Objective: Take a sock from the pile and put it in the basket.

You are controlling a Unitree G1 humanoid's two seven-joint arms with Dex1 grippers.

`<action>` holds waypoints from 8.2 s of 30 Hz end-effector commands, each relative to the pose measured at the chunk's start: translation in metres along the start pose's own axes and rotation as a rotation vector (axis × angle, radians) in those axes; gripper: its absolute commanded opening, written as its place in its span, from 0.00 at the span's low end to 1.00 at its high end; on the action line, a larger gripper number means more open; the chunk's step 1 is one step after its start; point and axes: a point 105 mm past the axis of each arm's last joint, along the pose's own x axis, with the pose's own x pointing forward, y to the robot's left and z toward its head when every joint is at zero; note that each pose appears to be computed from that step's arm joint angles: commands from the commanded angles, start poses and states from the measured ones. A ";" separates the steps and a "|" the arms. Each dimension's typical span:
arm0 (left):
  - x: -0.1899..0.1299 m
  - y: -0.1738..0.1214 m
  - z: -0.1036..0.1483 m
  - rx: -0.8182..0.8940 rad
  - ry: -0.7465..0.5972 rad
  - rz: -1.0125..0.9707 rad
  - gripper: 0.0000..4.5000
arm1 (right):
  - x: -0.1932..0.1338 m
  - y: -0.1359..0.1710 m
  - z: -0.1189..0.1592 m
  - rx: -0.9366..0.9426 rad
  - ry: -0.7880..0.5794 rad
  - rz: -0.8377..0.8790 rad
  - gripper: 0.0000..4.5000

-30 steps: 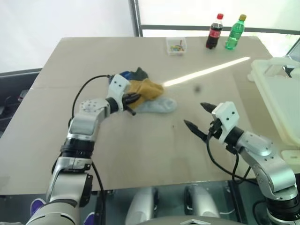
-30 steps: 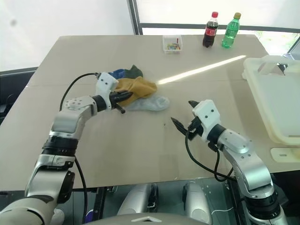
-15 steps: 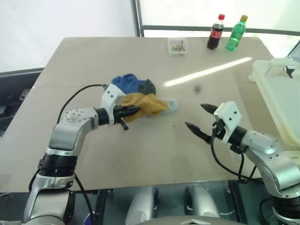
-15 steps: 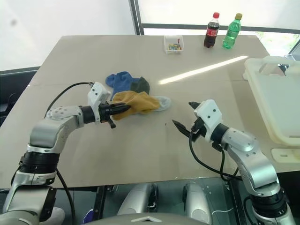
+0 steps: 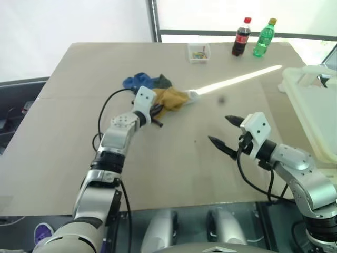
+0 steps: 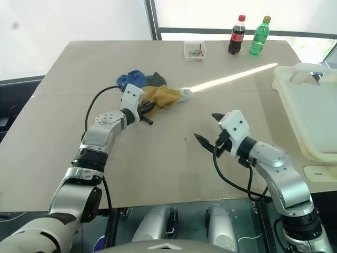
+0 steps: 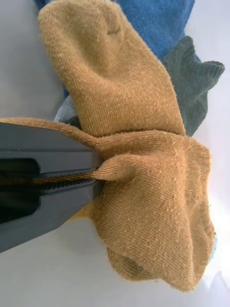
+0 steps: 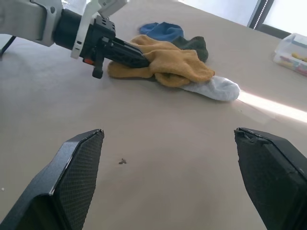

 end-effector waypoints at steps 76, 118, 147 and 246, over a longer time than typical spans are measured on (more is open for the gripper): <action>-0.111 -0.099 -0.022 0.273 0.100 -0.966 0.01 | 0.013 0.010 -0.030 0.032 0.161 0.134 1.00; -0.120 -0.115 -0.039 -0.110 0.141 -0.523 0.01 | -0.018 0.005 -0.063 0.014 0.283 0.128 0.00; -0.043 -0.014 0.019 0.147 -0.037 -0.199 0.64 | -0.022 -0.017 0.001 0.009 0.004 0.137 0.67; -0.050 -0.119 0.034 -0.099 -0.050 -0.449 0.62 | -0.013 -0.019 -0.025 0.091 0.253 -0.028 0.69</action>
